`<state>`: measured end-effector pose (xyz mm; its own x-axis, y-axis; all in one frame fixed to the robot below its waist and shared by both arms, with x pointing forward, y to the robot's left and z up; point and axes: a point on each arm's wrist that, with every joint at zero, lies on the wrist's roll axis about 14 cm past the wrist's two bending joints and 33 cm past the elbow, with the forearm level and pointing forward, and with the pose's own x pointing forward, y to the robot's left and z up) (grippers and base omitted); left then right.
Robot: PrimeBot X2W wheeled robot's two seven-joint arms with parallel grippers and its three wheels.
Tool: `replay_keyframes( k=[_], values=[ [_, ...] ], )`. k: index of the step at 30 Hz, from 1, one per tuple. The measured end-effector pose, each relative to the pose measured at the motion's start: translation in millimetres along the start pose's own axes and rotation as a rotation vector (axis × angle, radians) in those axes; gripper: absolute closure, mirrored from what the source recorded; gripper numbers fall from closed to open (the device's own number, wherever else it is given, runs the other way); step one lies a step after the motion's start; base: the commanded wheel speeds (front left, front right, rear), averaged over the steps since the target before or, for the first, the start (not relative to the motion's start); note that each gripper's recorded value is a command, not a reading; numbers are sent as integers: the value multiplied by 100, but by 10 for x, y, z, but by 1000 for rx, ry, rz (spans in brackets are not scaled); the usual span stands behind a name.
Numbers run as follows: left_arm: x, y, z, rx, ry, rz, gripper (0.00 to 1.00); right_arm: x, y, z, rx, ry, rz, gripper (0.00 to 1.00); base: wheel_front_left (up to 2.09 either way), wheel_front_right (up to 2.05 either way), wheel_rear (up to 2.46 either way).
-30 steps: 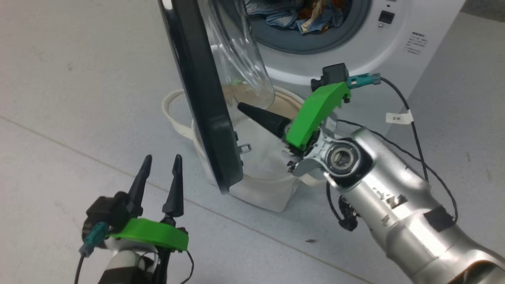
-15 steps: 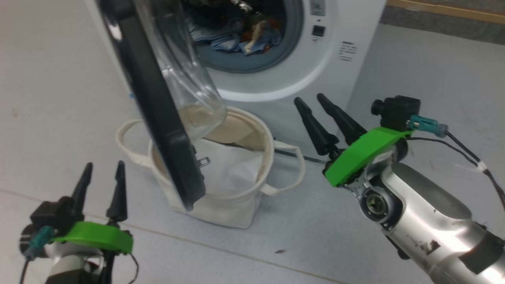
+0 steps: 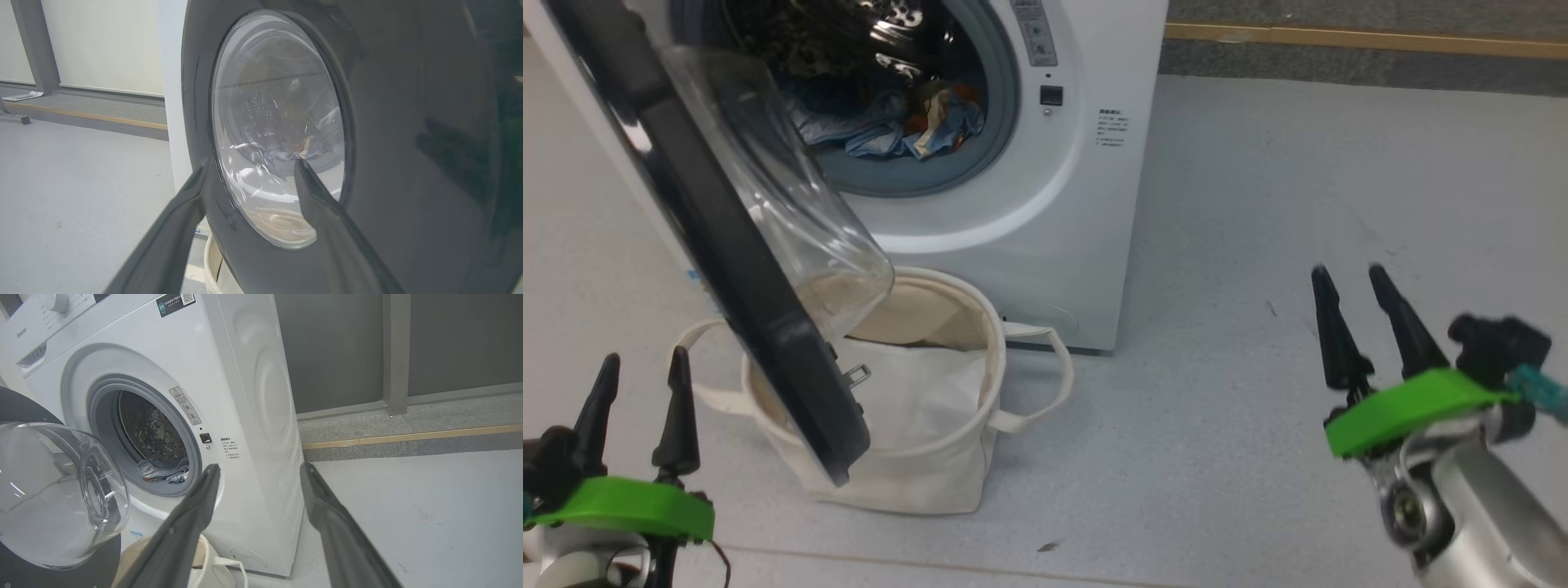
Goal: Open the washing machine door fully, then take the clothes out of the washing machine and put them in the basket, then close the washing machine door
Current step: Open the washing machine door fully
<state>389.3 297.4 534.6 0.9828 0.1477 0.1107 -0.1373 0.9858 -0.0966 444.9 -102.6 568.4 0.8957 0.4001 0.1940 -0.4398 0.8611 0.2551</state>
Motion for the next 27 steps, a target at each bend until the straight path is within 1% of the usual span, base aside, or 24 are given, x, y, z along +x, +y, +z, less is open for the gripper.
replay_keyframes(
  k=[4, 6, 7, 9, 11, 17, 27],
  values=[
    [8, -51, -16, -11, 9, -24, 0, -265, -118, -93, -21, 2, -82, 0, 0, 0, 0],
    [4, -68, -33, -15, 17, -31, 0, -357, -207, -63, -59, -8, -120, 0, 0, 0, 0],
    [4, -68, -33, -15, 17, -31, 0, -357, -207, -63, -59, -8, -120, 0, 0, 0, 0],
    [-7, -72, -34, -13, 20, -36, 0, -436, -315, -3, -80, -28, -166, 0, 0, 0, 0],
    [-20, -67, -40, -11, 24, -37, 0, -496, -349, 6, -81, -37, -192, 0, 0, 0, 0],
    [-37, -65, -49, -22, 31, -39, 0, -593, -312, -125, -68, -12, -210, 0, 0, 0, 0],
    [-65, -80, -122, -51, 59, -41, 0, -553, -299, -170, -58, -6, -211, 0, 0, 0, 0]
  ],
)
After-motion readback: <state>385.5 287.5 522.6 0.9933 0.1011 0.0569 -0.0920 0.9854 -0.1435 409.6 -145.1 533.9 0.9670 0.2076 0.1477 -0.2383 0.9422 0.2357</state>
